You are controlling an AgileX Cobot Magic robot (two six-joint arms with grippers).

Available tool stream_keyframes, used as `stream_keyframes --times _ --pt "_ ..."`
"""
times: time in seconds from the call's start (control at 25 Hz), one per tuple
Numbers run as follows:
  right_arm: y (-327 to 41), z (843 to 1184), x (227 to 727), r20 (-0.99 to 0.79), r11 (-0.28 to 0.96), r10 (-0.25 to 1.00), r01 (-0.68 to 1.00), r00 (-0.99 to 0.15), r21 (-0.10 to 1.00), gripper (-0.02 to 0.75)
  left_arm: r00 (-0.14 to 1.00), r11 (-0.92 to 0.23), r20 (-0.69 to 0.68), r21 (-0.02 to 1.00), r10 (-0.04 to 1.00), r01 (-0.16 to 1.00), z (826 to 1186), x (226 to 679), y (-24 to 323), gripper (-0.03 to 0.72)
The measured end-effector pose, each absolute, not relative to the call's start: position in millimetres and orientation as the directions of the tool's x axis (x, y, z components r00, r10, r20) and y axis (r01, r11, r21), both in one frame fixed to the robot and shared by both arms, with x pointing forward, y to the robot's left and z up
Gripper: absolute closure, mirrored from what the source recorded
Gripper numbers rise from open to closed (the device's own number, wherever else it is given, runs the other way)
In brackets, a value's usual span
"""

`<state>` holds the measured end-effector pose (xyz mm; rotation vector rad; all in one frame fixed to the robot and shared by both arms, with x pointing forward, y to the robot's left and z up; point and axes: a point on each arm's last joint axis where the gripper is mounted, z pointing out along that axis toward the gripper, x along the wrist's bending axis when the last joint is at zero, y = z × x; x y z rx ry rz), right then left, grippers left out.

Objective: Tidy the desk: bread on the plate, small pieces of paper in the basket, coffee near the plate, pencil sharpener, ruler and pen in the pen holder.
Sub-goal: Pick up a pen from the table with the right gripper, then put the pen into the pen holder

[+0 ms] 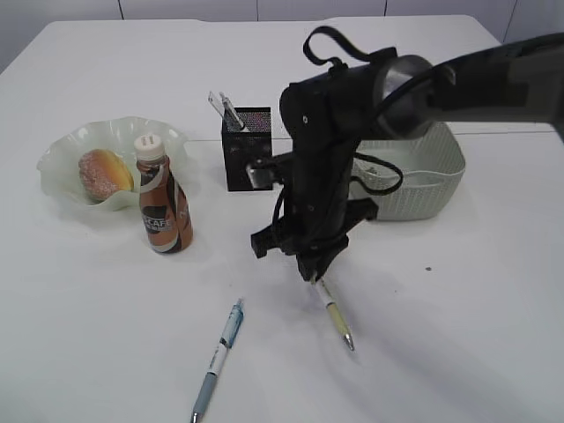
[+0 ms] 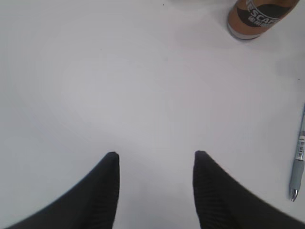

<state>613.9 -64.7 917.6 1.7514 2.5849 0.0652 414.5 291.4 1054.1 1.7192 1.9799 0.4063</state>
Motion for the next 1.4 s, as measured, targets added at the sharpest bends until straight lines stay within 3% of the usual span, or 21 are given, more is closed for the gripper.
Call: stream_keyframes --times 0.2,0.56,0.96,1.4 --pt "-72.0 963.1 622.2 0.076 0.328 0.935 0.925 -0.347 0.195 0.641 -0.093 0.165 -0.163 0.519 0.982 0.839 1054.1 414.5 291.4 0.318" --pt "-105.8 1038.0 667.3 0.210 0.124 0.941 0.848 -0.265 0.515 0.641 -0.093 0.165 -0.163 0.516 0.982 0.840 1053.9 414.2 291.3 0.318" --pt "-112.0 1065.7 698.6 0.297 -0.069 0.916 0.622 -0.271 0.780 0.643 -0.093 0.165 -0.163 0.516 0.982 0.840 1053.9 414.2 291.3 0.318" --pt "-109.3 1057.1 723.9 0.316 -0.186 0.910 0.416 -0.269 0.890 0.644 -0.093 0.165 -0.163 0.516 0.982 0.840 1053.9 414.2 291.3 0.318"
